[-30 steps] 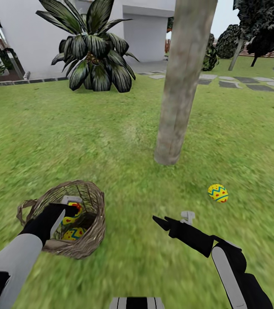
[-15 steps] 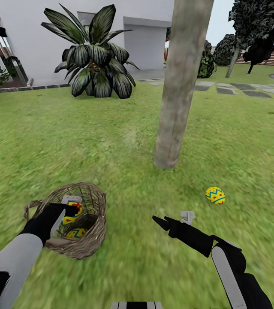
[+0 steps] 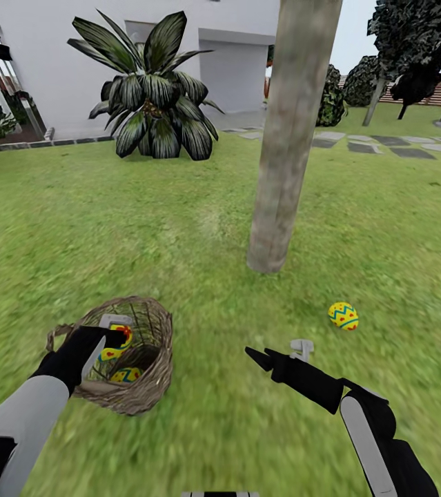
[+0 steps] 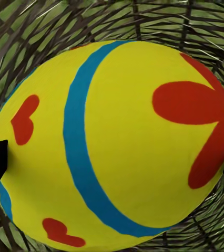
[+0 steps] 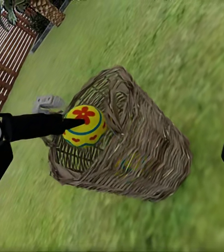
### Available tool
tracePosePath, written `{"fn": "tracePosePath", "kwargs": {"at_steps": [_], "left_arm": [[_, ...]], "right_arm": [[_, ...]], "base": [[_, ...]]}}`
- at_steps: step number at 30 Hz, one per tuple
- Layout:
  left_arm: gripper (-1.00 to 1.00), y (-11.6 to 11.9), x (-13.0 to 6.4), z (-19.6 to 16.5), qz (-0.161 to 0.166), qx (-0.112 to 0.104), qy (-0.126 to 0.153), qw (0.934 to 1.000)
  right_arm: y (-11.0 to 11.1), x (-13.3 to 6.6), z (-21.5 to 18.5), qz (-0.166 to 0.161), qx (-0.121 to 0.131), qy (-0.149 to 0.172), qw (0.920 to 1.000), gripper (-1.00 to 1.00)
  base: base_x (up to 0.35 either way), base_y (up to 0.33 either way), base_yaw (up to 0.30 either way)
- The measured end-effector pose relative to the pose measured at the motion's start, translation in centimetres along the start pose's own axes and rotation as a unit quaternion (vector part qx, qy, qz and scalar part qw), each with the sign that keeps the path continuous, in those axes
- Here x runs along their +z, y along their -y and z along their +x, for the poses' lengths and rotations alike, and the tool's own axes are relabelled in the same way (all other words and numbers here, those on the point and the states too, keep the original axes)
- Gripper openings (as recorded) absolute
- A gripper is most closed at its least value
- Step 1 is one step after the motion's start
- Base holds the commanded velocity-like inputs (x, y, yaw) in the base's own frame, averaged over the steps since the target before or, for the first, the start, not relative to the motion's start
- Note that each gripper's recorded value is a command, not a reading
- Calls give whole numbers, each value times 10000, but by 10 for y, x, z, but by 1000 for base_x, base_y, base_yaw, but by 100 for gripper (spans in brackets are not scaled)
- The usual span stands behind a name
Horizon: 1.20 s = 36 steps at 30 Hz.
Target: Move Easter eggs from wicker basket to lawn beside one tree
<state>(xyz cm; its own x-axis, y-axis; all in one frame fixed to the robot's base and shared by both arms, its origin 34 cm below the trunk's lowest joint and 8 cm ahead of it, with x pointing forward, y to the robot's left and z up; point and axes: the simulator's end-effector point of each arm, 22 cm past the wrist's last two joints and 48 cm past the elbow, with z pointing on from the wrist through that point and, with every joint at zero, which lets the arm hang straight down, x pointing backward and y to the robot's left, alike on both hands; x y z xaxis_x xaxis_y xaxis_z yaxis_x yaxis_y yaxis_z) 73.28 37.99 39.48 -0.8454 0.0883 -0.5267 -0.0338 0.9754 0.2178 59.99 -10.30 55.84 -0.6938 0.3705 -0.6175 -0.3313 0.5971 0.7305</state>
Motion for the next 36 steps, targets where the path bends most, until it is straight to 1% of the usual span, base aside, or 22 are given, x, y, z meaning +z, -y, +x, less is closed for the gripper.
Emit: {"fn": "tracePosePath", "kwargs": {"at_steps": [5, 8, 17, 36], "left_arm": [[-100, -2, -7, -2, 3, -1, -133, 9999], [-100, -3, -12, -6, 4, -3, -160, 9999], [-100, -7, -26, -20, 8, -8, -170, 9999], [-100, -16, -55, -48, 9, -15, -175, 9998]], "right_arm": [[-6, -2, -10, 7, 1, 15, 10000, 100], [-11, -3, -15, 9, 0, 20, 10000, 100], [-24, -6, -31, 3, -1, 23, 10000, 100], [-51, -11, -61, -1, 3, 16, 10000, 100]], "base": [[-117, 0, 0], [-114, 0, 0], [-118, 0, 0], [-2, 0, 0]]}}
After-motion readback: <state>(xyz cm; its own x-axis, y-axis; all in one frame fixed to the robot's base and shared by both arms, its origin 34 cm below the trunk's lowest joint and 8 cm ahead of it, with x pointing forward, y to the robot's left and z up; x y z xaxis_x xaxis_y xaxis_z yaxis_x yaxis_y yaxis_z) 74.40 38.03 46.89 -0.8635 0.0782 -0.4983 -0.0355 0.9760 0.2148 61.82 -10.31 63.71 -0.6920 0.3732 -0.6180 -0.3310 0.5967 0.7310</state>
